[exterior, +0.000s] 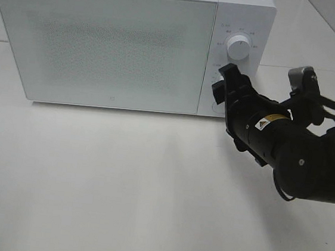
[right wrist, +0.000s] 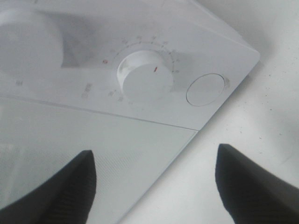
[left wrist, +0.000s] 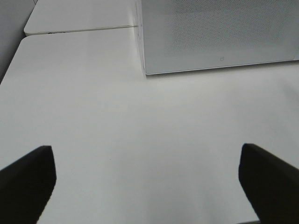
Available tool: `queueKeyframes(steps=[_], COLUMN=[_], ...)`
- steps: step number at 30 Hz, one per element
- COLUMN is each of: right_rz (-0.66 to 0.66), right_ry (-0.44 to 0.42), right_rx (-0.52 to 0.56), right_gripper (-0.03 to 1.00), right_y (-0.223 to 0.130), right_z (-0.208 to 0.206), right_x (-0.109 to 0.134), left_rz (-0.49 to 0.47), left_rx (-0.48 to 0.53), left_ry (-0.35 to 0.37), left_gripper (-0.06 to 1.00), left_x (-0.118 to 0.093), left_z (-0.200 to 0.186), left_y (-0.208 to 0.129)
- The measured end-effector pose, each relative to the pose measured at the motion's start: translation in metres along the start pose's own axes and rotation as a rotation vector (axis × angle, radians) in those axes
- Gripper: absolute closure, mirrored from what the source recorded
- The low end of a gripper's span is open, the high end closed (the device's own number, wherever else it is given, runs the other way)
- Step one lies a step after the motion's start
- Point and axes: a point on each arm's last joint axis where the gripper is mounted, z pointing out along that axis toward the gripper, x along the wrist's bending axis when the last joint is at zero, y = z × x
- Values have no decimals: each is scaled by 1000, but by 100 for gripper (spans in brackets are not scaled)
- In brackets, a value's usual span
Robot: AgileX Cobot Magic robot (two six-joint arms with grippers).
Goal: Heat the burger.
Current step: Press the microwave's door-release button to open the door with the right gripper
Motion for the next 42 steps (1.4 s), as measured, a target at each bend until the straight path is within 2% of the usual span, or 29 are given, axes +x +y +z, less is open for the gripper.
queueKeyframes(steps=[1, 2, 4, 6, 7, 9, 10, 12, 14, 17, 22, 31, 42], right_rz=[-105, -105, -262, -304, -402, -438, -515, -555, -659, -722, -913, -1010, -1063], right_ry=[-12, -12, -27, -30, -36, -32, -34, -34, -39, -36, -58, -148, -151], right_rx=[34, 34, 81, 100, 137, 148, 175, 191, 242, 272, 381, 505, 506], right_gripper=[27, 27, 27, 27, 27, 27, 27, 27, 27, 27, 27, 27, 27], right_y=[3, 3, 11, 14, 20, 23, 31, 35, 45, 51, 58, 67, 81], right_z=[-4, -4, -10, -12, -16, -19, -24, -28, -39, -48, -77, -120, -174], right_x=[3, 3, 7, 8, 10, 12, 13, 15, 17, 19, 22, 19, 21], left_rz=[0, 0, 0, 0, 0, 0, 0, 0, 0, 0, 0, 0, 0], left_rx=[0, 0, 0, 0, 0, 0, 0, 0, 0, 0, 0, 0, 0], left_ry=[0, 0, 0, 0, 0, 0, 0, 0, 0, 0, 0, 0, 0], left_gripper=[-4, -4, -4, -4, -4, -4, -4, -4, -4, -4, -4, -4, -4], left_x=[0, 0, 0, 0, 0, 0, 0, 0, 0, 0, 0, 0, 0], left_z=[0, 0, 0, 0, 0, 0, 0, 0, 0, 0, 0, 0, 0], left_y=[0, 0, 0, 0, 0, 0, 0, 0, 0, 0, 0, 0, 0])
